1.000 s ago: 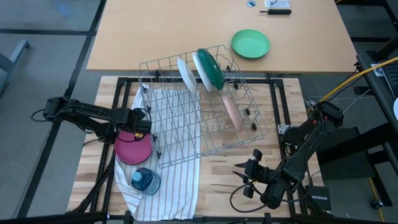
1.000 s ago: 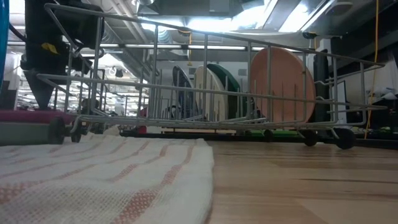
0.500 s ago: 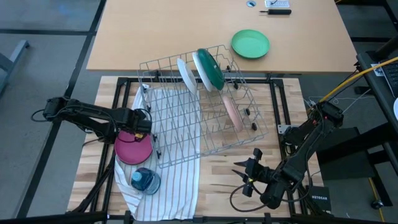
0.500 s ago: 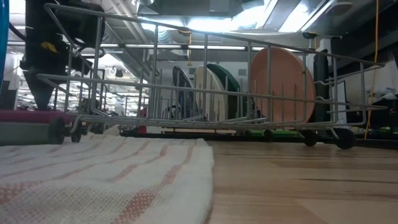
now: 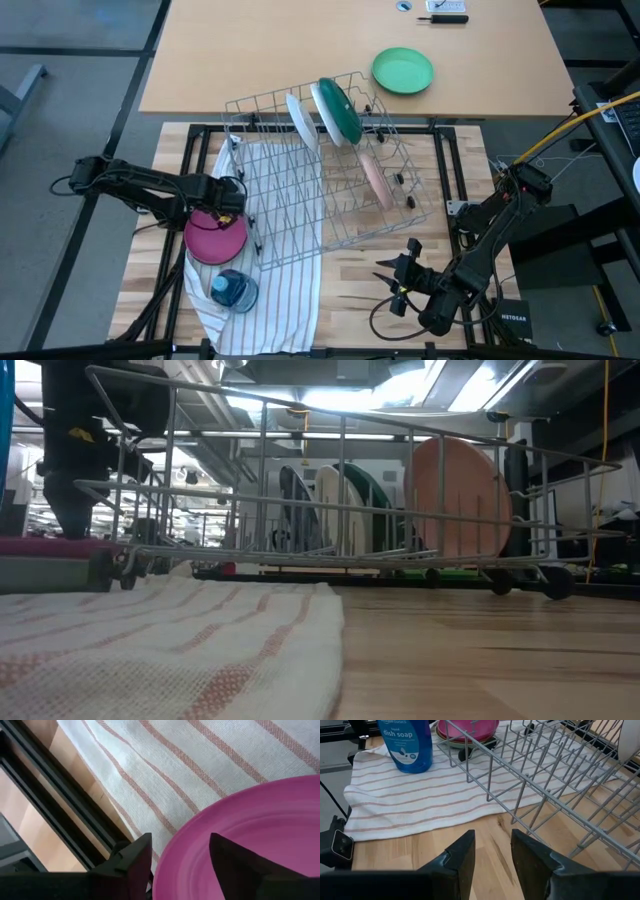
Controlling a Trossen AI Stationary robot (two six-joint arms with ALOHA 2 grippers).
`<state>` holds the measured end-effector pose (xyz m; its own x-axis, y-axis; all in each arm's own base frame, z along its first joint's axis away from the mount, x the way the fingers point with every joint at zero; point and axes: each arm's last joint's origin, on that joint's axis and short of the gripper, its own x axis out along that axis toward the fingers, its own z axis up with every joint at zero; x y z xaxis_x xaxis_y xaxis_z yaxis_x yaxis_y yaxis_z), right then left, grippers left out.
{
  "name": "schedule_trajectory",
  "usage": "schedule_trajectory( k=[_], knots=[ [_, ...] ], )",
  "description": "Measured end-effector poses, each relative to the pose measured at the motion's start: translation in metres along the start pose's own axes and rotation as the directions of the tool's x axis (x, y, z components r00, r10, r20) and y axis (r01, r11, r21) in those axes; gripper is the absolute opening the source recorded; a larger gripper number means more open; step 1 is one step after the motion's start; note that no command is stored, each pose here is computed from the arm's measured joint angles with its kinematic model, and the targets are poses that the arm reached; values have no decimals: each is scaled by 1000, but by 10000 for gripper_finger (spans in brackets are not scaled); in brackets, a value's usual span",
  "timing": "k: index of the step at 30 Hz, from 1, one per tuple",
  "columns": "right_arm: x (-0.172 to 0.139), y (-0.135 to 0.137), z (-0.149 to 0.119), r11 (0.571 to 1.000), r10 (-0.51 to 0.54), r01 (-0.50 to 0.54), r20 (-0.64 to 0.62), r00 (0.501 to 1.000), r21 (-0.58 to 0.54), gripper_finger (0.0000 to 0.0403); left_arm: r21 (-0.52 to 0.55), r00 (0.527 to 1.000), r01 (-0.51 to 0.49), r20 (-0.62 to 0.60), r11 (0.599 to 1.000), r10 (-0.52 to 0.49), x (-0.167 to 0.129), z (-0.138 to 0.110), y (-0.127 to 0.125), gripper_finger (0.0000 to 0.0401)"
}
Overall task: Sort dishes
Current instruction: Put the pink plate into the dish rack
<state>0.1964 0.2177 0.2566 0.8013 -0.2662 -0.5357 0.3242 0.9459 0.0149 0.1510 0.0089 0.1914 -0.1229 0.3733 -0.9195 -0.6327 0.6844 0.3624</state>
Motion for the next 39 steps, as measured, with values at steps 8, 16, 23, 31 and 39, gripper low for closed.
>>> schedule_trajectory(
  k=[8,16,23,31,39],
  knots=[
    [0,1,-1,1000,19,-19,-30,999,0,129,17,1000,11,13,1000,-11,10,-3,-3,189],
    [0,1,-1,1000,23,-23,-36,999,0,129,89,996,82,-27,993,-80,20,-7,-8,184],
    [0,1,-1,1000,23,-23,-36,999,1,129,77,996,89,-39,993,-86,21,-8,-8,107],
    [0,1,-1,1000,23,-23,-36,999,1,129,63,996,84,-43,994,-81,22,-9,-7,7],
    [0,1,-1,1000,23,-23,-36,999,1,129,-13,998,50,-36,999,-50,22,-9,-6,2]
  ],
)
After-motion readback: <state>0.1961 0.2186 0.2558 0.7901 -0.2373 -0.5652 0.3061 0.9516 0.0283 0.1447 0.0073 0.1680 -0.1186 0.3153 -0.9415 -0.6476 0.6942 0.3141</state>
